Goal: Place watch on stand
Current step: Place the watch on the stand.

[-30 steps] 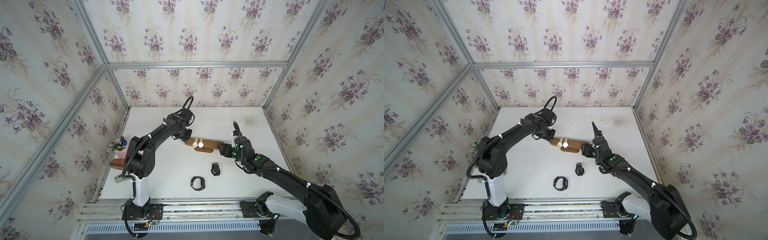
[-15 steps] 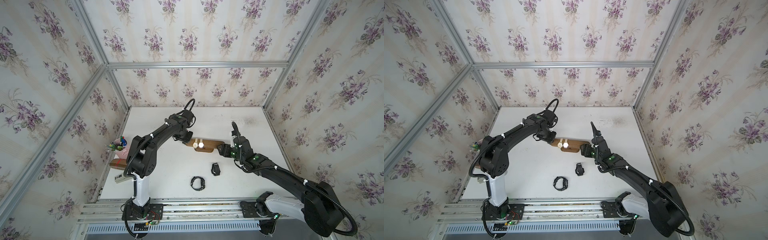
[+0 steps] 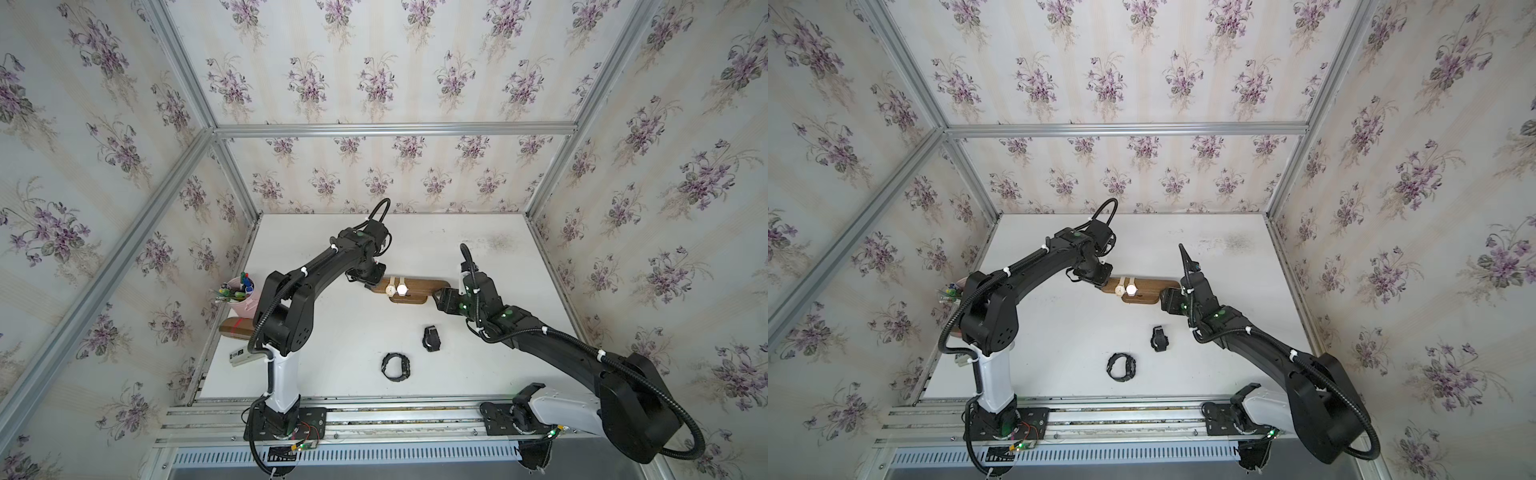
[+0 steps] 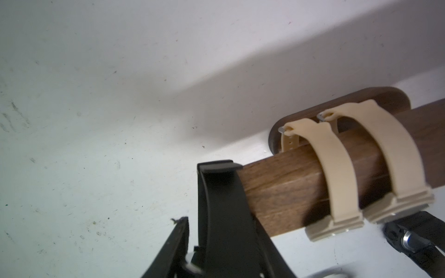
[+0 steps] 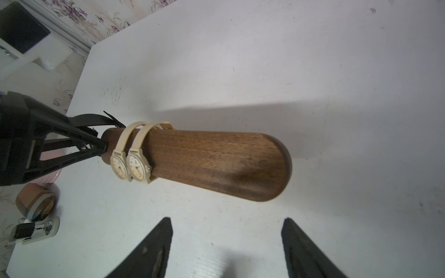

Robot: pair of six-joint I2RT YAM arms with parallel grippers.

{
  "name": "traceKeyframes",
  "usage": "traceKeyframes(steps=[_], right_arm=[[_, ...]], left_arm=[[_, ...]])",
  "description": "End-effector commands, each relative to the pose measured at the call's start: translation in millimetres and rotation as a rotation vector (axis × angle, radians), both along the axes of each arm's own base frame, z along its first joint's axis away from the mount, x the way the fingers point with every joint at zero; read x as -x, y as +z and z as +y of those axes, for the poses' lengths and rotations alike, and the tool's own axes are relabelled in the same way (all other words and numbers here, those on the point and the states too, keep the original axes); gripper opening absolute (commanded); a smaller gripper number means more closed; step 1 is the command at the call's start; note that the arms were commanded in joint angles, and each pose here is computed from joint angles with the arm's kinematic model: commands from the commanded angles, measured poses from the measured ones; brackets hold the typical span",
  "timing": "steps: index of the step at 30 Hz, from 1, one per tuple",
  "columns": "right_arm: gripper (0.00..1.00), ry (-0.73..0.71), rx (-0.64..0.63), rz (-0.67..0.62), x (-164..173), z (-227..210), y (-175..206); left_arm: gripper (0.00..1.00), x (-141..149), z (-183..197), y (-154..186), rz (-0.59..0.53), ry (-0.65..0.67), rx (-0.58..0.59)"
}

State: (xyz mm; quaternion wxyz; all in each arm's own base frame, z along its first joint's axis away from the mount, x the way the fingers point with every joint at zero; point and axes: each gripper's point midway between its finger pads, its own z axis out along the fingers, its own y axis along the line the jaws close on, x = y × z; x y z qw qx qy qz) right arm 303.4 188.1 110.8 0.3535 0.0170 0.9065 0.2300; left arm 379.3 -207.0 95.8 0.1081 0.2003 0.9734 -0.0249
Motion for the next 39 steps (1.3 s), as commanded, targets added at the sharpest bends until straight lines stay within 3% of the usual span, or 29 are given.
traceKeyframes(steps=[1,10,22,39], right_arm=[[0.74,-0.025,-0.043,-0.015,-12.5,-1.8,5.5],[0.79,-0.024,-0.095,-0.042,-26.0,-8.6,15.2],[0.79,-0.035,-0.003,0.021,-27.1,-16.3,-12.6],[0.64,0.016,-0.034,0.038,-20.8,-3.9,-18.5]], left_arm=[[0.37,7.7,-3.0,-4.2,0.040,-0.017,0.010],[0.38,5.9,-4.3,-0.5,0.030,-0.017,0.018],[0.41,6.7,-8.8,-1.5,0.027,-0.026,0.004],[0.48,7.3,-21.7,1.3,0.027,-0.047,0.026]])
